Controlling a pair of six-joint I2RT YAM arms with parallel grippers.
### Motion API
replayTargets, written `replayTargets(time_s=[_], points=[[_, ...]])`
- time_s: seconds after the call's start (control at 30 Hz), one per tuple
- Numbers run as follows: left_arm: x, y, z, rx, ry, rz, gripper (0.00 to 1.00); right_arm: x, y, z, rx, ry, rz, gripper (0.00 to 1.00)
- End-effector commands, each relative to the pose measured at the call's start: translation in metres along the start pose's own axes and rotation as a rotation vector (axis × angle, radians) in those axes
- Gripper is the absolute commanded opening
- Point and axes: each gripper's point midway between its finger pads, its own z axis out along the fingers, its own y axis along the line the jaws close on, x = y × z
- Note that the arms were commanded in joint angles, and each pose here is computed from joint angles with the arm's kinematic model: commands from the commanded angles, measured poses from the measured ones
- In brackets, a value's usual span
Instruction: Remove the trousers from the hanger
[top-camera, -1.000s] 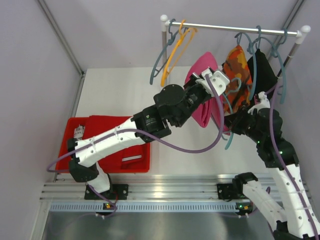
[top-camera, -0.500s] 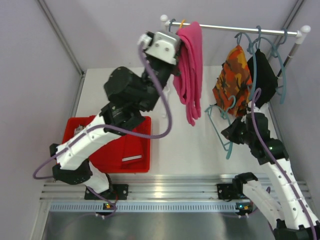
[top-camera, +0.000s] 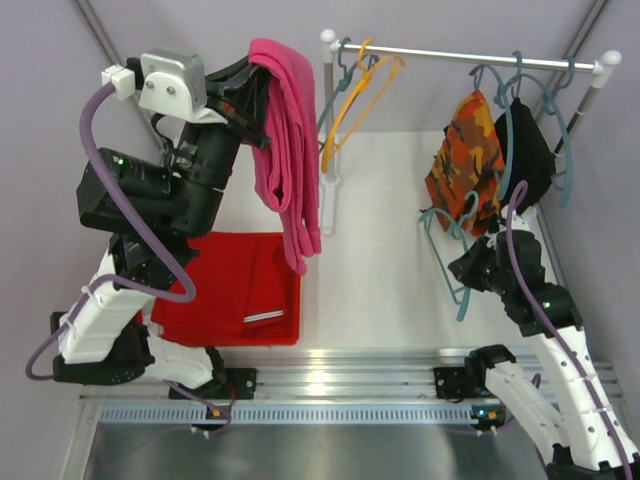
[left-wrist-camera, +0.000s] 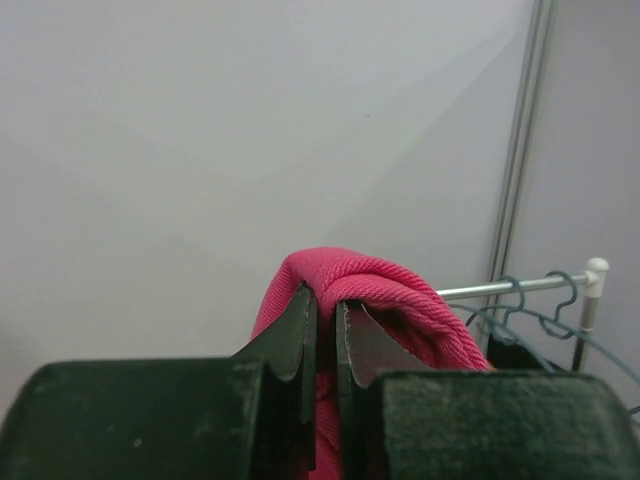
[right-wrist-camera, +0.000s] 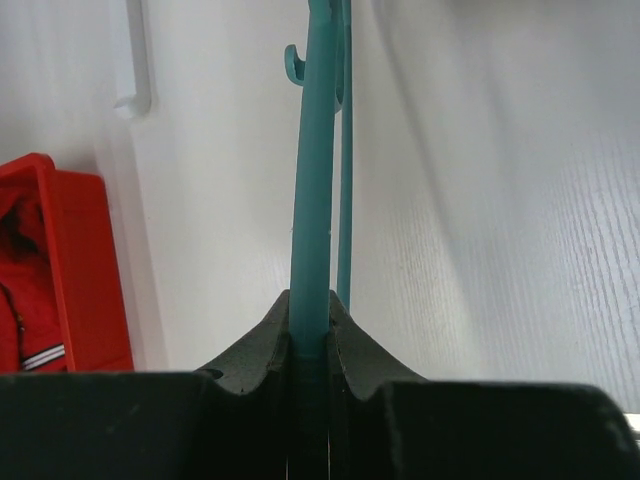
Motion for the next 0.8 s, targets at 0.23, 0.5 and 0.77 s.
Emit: replayTargets(time_s=[0.23, 0.5, 0.77], points=[[0.019, 0.105, -0.066, -0.343, 0.186, 0.197, 0.0, -0.013, 0.007, 0.0, -0.022, -0.027, -0.022, 0.0], [0.031, 0.152, -0.114, -0.482, 0.272, 0.263, 0.0, -0.014, 0.007, 0.005, -0.016, -0.02, -0.028, 0.0], [0.039, 0.2, -0.17, -0.615, 0.411, 0.385, 0.0, -0.01, 0.0, 0.011, 0.011, -0.002, -0.053, 0.0]])
